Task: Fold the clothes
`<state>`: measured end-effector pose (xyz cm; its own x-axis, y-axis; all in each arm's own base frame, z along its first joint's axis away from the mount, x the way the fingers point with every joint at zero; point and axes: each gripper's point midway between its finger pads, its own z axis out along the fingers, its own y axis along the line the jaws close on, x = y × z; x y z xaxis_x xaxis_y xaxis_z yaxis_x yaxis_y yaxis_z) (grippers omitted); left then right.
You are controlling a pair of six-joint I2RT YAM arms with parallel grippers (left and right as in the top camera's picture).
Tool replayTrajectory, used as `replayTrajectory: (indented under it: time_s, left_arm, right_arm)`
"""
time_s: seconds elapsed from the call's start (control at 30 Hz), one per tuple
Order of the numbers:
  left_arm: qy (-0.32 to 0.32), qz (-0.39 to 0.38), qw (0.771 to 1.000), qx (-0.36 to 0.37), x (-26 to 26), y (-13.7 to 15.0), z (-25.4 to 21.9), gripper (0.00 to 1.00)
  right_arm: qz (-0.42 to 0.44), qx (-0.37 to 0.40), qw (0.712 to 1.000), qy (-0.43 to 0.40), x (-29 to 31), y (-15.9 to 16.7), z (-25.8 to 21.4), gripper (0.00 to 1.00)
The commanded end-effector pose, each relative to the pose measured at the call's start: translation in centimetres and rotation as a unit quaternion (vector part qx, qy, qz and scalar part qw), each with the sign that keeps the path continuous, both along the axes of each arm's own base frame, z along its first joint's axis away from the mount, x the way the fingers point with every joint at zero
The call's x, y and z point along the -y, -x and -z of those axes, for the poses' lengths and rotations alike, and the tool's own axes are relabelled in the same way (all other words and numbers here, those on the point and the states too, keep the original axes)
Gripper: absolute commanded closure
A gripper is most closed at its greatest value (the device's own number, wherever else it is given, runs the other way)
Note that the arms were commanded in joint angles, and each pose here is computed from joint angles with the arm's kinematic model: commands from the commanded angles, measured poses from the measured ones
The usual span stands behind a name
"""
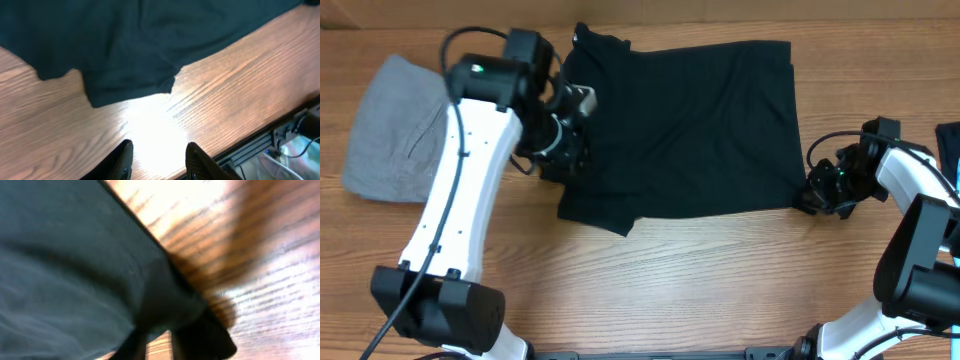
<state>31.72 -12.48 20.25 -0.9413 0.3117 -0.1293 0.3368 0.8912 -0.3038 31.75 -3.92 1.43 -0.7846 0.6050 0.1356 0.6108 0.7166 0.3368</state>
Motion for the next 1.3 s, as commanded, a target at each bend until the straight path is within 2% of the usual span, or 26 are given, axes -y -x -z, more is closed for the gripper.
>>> replayTrajectory:
  time_s: [0.0, 0.07, 0.3, 0.47, 0.57, 0.9, 1.03, 1.27]
  left_arm:
    - [-0.002, 0.004, 0.999, -0.042, 1.2, 1.4, 3.0, 0.61]
    - [-0.008, -0.001, 0.998, -0.065, 1.6, 2.3, 4.9, 0.63]
    - [-0.023, -0.05, 0.991, -0.119, 1.8, 4.5, 10.8, 0.62]
    - [-0.029, -0.09, 0.985, -0.143, 1.5, 5.8, 14.0, 0.62]
    - [-0.03, -0.109, 0.983, -0.146, 1.4, 6.2, 15.4, 0.59]
    - [-0.039, -0.173, 0.976, -0.124, 0.6, 6.3, 20.2, 0.54]
    - [-0.059, -0.191, 0.974, -0.107, -0.2, 5.9, 21.0, 0.54]
    - [-0.051, -0.214, 0.972, -0.08, -0.1, 4.3, 21.1, 0.55]
  right_arm:
    - [-0.004, 0.014, 1.0, -0.002, 0.1, -0.6, -1.1, 0.93]
    - [-0.02, 0.019, 1.0, 0.006, 0.3, -0.6, -2.5, 0.96]
    - [-0.027, 0.053, 0.997, 0.042, 1.0, -0.3, -7.2, 0.96]
    - [-0.026, 0.064, 0.996, 0.056, 1.3, -0.3, -8.2, 0.96]
    - [-0.026, 0.065, 0.996, 0.056, 1.2, -0.3, -8.2, 0.96]
    - [-0.026, 0.066, 0.996, 0.056, 1.3, -0.3, -8.2, 0.96]
    - [-0.026, 0.067, 0.996, 0.057, 1.3, -0.4, -8.2, 0.96]
    - [-0.026, 0.068, 0.996, 0.057, 1.3, -0.4, -8.2, 0.96]
